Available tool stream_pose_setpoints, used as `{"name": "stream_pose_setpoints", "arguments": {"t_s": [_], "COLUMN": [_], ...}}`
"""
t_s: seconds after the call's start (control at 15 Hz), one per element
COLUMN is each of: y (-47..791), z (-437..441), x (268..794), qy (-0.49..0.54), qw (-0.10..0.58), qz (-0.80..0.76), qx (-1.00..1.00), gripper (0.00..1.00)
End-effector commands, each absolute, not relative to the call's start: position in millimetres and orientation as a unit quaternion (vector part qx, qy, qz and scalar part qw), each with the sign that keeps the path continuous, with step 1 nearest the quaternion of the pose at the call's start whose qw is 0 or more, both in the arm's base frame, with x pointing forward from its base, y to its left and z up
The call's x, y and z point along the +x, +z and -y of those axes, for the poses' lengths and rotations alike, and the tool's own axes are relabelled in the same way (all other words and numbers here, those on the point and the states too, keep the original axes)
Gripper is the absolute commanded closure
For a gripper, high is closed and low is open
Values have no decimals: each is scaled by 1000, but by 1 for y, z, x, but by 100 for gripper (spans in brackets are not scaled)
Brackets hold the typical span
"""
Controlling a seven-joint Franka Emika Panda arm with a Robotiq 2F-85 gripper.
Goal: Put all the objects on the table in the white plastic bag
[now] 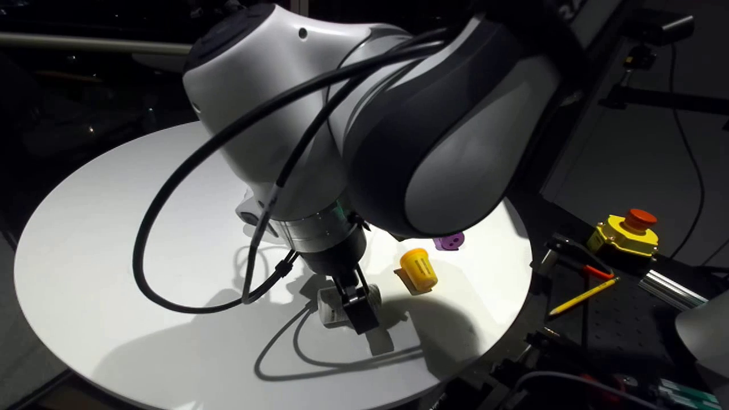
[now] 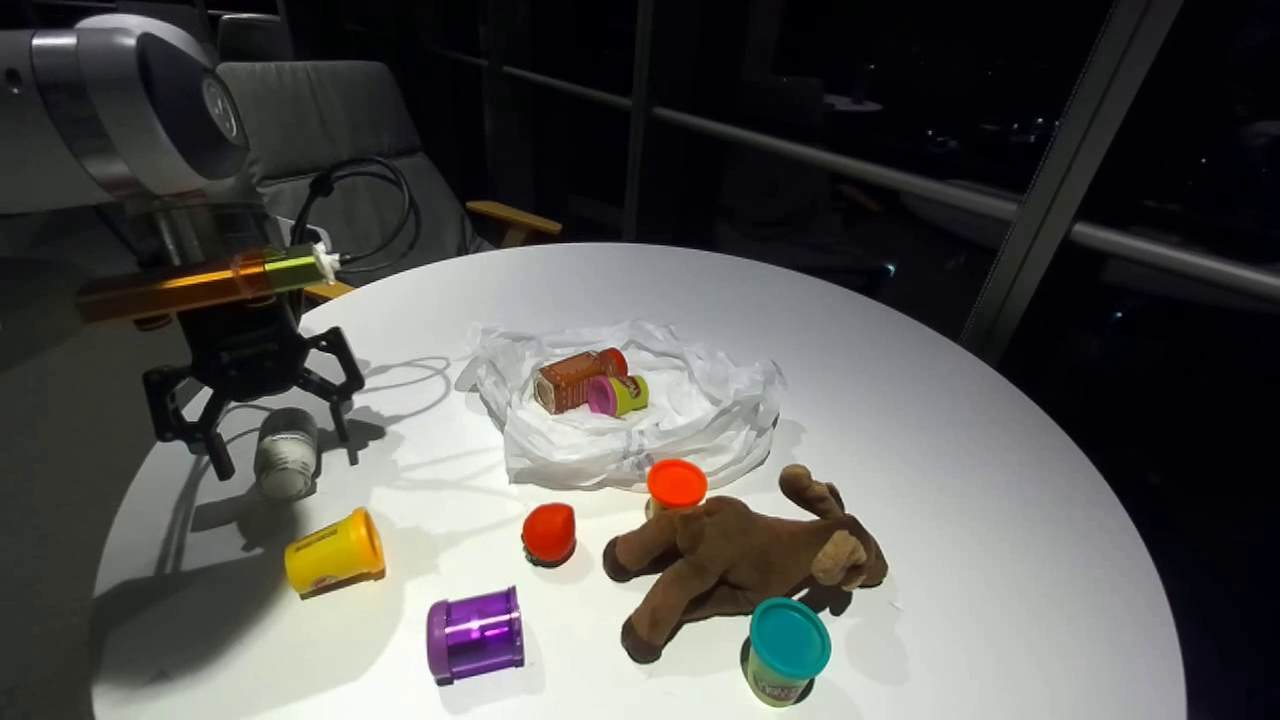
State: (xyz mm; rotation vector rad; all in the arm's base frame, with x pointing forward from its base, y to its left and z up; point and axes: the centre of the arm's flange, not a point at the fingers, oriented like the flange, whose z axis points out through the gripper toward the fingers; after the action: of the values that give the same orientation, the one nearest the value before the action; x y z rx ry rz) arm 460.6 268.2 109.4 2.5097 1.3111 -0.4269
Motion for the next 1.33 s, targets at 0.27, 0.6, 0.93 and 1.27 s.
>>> {"name": "stream_pose_setpoints", "arguments": {"t_s": [0.27, 0.6, 0.93, 1.27], "y": [128, 138, 210, 262], "z": [-281, -266, -221, -121], "x": [474, 487, 547, 641], "qy": [-130, -126, -76, -19], "qw": [91, 84, 48, 41], "qz": [-495, -476, -363, -226], "qx": [854, 866, 928, 973], "gripper": [49, 74, 74, 74]}}
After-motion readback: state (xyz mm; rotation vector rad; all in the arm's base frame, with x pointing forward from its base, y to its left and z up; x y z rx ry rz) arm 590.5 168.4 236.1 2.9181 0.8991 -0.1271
